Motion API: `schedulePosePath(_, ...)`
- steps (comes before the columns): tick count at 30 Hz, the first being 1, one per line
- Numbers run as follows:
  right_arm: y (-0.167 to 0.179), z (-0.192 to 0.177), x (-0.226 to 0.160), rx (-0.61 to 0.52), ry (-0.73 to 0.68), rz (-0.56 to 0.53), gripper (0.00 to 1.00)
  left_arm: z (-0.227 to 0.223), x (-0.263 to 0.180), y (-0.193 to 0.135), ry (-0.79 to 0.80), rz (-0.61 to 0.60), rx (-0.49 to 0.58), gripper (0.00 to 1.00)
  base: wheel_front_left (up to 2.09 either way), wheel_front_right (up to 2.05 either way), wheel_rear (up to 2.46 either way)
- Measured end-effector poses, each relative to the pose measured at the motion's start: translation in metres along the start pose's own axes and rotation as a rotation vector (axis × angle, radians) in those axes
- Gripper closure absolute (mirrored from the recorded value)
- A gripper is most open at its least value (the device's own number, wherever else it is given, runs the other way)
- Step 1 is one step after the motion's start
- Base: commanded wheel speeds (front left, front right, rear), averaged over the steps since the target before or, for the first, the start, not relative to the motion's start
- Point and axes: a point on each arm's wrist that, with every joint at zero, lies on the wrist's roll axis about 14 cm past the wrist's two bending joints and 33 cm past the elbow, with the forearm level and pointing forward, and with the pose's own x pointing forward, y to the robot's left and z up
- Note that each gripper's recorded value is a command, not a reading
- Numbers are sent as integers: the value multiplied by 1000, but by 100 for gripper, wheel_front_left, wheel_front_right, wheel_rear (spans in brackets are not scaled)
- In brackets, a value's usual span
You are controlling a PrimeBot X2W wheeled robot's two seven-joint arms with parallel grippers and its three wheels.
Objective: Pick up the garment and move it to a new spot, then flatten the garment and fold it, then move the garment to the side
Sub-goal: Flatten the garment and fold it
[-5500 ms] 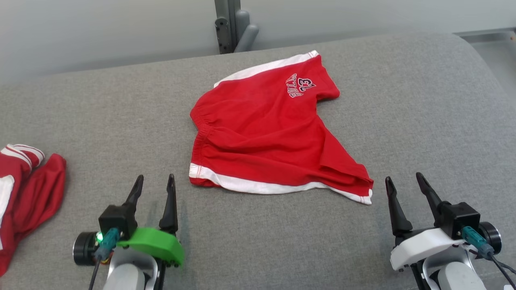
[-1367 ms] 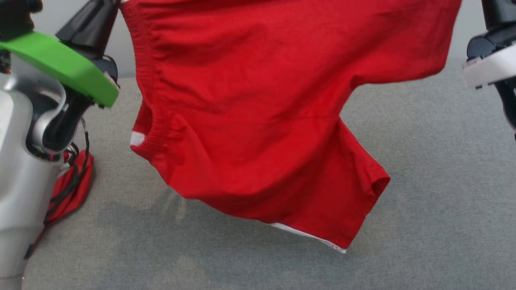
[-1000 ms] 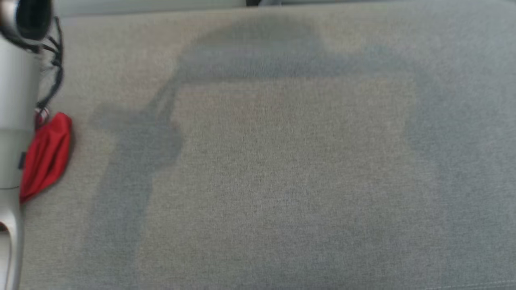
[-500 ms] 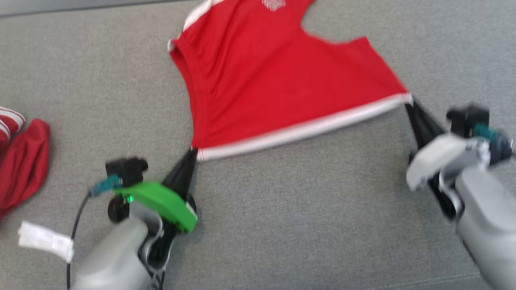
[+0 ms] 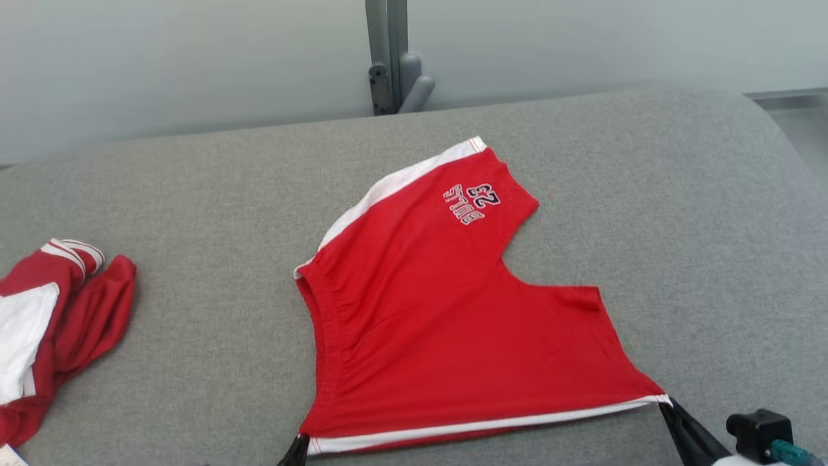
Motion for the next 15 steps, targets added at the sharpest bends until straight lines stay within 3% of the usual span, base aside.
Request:
schedulePosePath(4,3,9,-18,-10,-54,0,100,2,-20,-4,-41,-8,24,100,0,0,0)
schedulePosePath(8,3,49,-10,-68,-168,12,100,21,-20,-21,-116,-56,37,100,0,0,0)
schedulePosePath(12,3,99,18,-142,-280,30,100,65,5,-47,-223,-134,49,100,0,0,0)
schedulePosePath(13,4,132,40,-192,-332,45,100,89,21,-57,-269,-162,61,100,0,0,0)
schedulePosePath(15,8,160,65,-256,-354,64,100,107,38,-63,-300,-177,68,100,0,0,0)
